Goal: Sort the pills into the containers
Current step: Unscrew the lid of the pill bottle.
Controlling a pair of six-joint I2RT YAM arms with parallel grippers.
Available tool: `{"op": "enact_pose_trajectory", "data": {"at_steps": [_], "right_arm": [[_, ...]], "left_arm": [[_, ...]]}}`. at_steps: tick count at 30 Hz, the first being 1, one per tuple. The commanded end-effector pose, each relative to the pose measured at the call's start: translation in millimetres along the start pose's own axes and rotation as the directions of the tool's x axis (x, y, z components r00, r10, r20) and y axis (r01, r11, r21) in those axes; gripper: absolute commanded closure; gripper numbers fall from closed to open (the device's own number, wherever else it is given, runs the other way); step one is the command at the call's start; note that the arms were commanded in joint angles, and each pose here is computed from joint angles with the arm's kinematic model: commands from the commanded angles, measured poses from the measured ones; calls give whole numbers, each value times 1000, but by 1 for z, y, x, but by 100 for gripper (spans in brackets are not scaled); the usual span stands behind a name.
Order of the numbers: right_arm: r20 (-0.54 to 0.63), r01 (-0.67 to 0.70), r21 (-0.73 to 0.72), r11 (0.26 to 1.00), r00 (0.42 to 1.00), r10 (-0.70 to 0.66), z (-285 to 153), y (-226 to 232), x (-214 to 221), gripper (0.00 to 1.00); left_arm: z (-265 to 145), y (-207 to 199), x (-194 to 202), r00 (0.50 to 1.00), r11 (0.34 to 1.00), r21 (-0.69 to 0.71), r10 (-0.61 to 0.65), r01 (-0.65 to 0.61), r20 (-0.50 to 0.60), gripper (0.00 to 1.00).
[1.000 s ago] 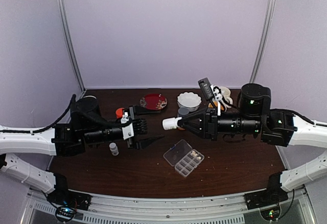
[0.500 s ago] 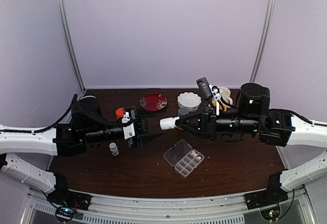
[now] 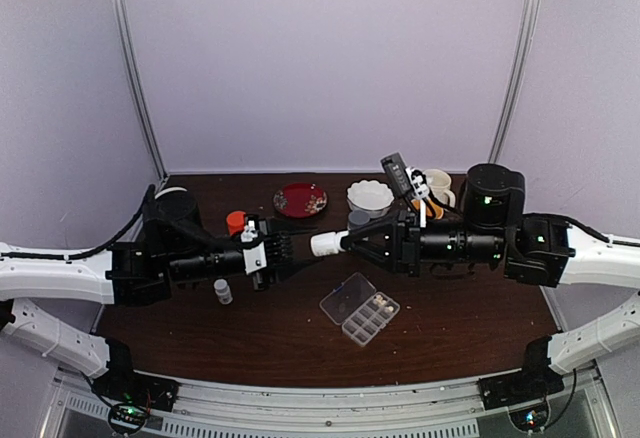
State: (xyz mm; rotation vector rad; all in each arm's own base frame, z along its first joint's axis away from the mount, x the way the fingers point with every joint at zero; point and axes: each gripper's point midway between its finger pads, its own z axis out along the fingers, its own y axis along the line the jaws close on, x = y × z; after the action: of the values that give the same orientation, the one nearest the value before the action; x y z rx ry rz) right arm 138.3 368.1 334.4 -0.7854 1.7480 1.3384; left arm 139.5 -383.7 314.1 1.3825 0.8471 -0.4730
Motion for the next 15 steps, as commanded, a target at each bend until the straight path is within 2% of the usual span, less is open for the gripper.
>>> {"op": "enact_pose_trajectory", "data": {"at_steps": [1,7,9,12,15], "right_arm": [[13,19,-30,999,1000,-18,1,8,-5,100],[-1,54,-25,998,999,-54,2,8,-2,100],[-8,100,-27,995,995,-100,2,8,-1,100],[-22,203,-57,977,979,-205,4,10,5,100],[-22,343,-126,931,937,-348,4,20,12,100]], "left_arm": [[0,16,-23,997,999,-42,8,-5,72,64],[1,15,-26,996,999,-24,-39,41,75,78],[2,16,-30,993,997,-10,-81,82,82,86],[4,21,-38,975,979,13,-206,205,86,91],[3,21,-51,928,935,63,-354,349,118,91]]}}
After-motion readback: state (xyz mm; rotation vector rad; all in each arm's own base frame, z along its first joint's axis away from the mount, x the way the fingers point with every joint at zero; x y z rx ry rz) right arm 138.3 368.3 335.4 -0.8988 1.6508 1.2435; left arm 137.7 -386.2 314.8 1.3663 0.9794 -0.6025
